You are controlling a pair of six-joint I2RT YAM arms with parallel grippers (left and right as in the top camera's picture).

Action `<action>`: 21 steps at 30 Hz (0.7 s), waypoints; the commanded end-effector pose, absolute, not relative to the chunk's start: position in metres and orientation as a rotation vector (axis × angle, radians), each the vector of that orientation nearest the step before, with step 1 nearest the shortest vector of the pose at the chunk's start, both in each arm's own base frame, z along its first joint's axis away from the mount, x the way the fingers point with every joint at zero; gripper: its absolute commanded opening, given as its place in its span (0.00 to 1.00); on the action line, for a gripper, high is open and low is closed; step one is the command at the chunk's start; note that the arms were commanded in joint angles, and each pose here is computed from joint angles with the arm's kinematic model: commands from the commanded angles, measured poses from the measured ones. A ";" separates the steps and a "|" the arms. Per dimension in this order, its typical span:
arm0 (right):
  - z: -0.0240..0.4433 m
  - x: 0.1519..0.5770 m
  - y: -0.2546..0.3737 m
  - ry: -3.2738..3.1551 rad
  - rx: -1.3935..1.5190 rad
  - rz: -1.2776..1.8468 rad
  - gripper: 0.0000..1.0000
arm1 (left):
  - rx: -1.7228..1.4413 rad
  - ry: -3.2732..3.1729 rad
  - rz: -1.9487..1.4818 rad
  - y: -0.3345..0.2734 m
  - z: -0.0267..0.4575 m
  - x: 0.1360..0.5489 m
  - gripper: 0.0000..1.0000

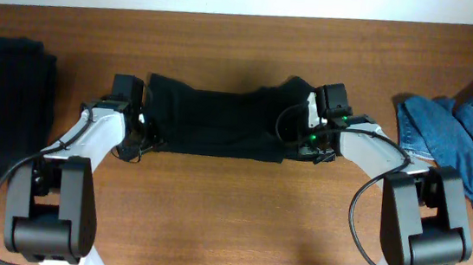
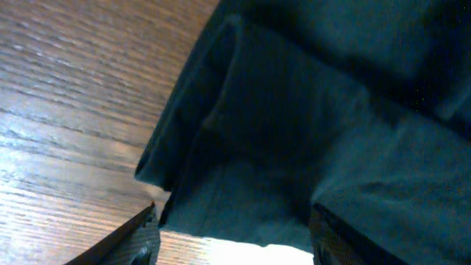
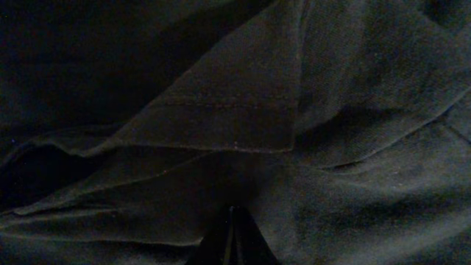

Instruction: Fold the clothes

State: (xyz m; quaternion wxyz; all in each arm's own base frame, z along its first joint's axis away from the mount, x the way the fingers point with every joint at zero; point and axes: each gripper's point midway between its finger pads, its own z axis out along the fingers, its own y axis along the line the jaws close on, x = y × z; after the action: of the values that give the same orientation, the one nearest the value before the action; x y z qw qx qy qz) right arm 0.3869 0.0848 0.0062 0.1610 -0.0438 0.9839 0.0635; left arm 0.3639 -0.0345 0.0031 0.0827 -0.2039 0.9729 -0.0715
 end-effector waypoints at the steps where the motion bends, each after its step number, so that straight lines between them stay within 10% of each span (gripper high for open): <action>1: 0.000 0.382 0.085 2.828 -0.125 0.196 0.04 | -0.634 2.908 -0.193 -0.032 -0.005 0.355 0.64; 11: 0.000 0.382 0.085 2.828 -0.125 0.196 0.04 | -0.652 2.894 -0.243 -0.037 -0.002 0.358 0.25; 21: 0.000 0.383 0.085 2.827 -0.125 0.196 0.04 | -0.622 2.803 -0.272 -0.037 0.030 0.370 0.20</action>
State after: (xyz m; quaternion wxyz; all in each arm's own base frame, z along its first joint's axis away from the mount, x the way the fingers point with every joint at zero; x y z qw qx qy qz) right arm 0.3868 0.0848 0.0062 0.1609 -0.0440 0.9839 0.0635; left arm 0.3659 -0.0359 0.0080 0.1000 -0.2163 0.9677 -0.0822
